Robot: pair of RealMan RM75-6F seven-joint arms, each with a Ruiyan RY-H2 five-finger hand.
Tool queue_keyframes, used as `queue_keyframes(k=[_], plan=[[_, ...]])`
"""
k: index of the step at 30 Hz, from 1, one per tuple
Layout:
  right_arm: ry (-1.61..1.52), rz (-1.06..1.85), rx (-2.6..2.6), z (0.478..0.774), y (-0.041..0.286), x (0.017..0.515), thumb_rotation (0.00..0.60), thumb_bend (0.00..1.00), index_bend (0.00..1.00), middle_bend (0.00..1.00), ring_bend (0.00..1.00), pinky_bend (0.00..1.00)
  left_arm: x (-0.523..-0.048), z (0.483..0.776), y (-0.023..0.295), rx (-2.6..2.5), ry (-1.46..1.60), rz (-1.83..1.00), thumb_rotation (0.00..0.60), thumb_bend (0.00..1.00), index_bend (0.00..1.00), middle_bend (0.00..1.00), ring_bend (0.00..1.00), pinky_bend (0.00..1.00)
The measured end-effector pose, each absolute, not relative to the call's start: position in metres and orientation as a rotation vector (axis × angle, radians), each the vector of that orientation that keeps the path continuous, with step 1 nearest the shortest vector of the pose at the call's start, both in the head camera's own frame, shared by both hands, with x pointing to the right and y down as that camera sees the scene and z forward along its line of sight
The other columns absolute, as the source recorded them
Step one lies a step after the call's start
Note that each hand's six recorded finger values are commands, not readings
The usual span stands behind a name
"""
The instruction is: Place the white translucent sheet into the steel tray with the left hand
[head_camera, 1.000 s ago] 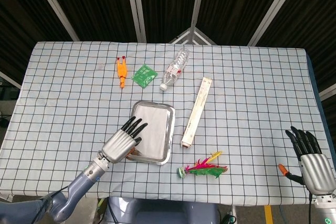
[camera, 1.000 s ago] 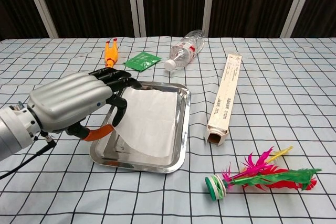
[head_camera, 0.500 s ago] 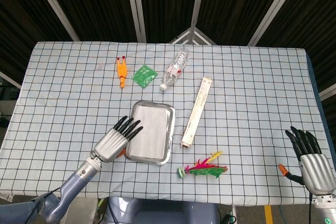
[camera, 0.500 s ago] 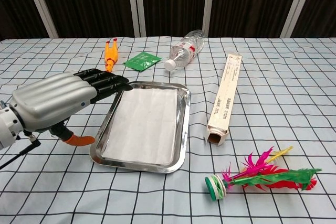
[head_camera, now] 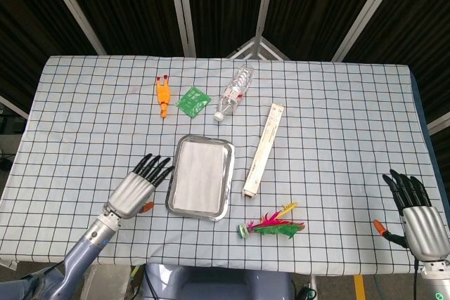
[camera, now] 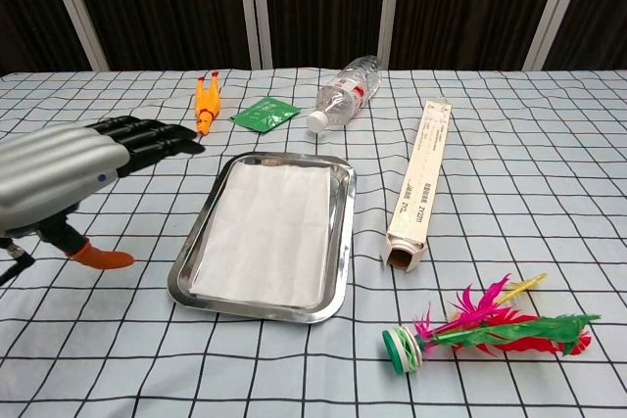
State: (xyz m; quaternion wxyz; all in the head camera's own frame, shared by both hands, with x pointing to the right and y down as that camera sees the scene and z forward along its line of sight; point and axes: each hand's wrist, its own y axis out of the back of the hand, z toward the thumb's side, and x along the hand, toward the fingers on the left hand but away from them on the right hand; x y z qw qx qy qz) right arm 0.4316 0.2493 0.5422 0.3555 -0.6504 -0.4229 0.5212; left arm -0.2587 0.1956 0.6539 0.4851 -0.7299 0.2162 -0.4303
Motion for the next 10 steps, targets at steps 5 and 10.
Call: queue_keyframes(k=[5, 10], plan=[[-1.093, 1.345, -1.675, 0.543, 0.249, 0.431, 0.6, 0.29, 0.0, 0.0, 0.0, 0.0, -0.3, 0.629, 0.202, -1.705, 0.679, -1.179, 0.6, 0.01, 0.0, 0.0, 0.0, 0.0], [-1.079, 1.345, -1.666, 0.543, 0.249, 0.429, 0.6, 0.29, 0.0, 0.0, 0.0, 0.0, -0.362, 0.597, 0.226, -1.591, 0.78, -1.35, 0.6, 0.0, 0.0, 0.0, 0.0, 0.0]])
